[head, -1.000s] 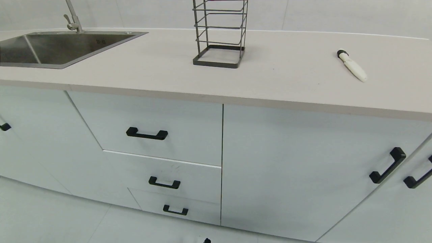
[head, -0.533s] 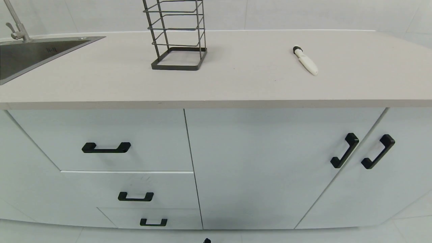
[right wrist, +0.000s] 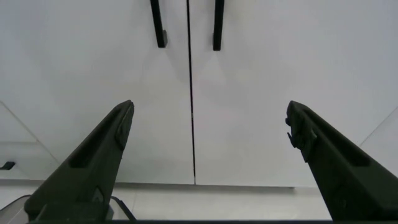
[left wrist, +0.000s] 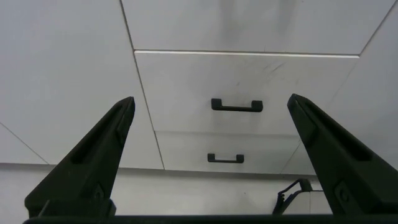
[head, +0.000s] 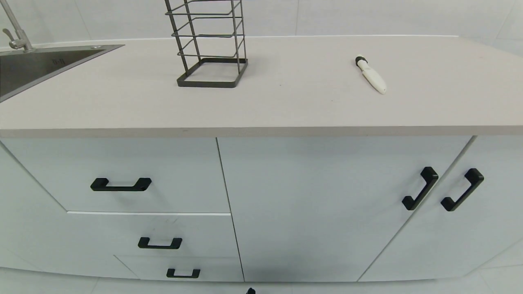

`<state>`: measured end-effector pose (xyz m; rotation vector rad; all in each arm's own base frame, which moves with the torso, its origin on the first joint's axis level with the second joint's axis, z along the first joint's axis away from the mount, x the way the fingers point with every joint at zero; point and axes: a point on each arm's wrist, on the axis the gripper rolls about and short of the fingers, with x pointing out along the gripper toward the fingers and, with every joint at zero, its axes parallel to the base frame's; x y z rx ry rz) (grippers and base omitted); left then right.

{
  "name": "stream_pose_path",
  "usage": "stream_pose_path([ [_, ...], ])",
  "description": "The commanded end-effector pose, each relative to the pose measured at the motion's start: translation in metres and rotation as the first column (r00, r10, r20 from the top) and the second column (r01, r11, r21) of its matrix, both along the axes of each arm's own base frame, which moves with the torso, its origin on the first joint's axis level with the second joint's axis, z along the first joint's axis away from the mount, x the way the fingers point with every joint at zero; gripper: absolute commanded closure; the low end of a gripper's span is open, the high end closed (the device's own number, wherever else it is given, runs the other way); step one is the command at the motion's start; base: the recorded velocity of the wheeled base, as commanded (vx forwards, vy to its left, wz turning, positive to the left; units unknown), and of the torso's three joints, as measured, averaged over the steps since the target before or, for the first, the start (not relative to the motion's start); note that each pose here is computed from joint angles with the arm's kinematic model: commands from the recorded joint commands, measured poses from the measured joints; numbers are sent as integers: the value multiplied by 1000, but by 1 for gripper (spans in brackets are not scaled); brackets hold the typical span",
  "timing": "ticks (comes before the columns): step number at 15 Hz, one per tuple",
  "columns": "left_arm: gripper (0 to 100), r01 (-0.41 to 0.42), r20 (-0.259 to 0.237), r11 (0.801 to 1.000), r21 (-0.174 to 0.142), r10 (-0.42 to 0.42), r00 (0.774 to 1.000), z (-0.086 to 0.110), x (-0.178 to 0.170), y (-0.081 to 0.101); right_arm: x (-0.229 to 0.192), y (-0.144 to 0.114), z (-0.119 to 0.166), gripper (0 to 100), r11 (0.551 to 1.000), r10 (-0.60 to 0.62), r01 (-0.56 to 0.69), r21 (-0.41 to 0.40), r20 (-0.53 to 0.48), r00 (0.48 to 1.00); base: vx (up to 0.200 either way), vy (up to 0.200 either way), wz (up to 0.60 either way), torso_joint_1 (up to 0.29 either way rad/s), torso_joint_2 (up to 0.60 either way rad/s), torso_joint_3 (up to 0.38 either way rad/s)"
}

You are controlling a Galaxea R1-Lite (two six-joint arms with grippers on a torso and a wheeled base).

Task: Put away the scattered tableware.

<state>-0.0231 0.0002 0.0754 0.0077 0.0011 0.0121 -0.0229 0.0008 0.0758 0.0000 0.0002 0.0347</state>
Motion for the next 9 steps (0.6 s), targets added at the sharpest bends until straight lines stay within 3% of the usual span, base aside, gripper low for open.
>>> stream_pose_path([
  [1, 0, 0, -4, 1000, 0, 0, 1000, 0, 0, 0, 0, 0, 0, 0, 1000, -1, 1, 0, 2, 1000, 0, 0, 0, 0, 0, 0],
  [4, 0, 1, -2, 1000, 0, -1, 1000, 0, 0, 0, 0, 0, 0, 0, 1000, -1, 1, 0, 2, 1000, 0, 0, 0, 0, 0, 0],
  [7, 0, 0, -2, 1000, 0, 0, 1000, 0, 0, 0, 0, 0, 0, 0, 1000, -1, 1, 0, 2, 1000, 0, -200, 0, 2, 2, 2],
  [9, 0, 0, -2, 1000, 0, 0, 1000, 0, 0, 0, 0, 0, 0, 0, 1000, -1, 1, 0, 2, 1000, 0, 0, 0, 0, 0, 0],
])
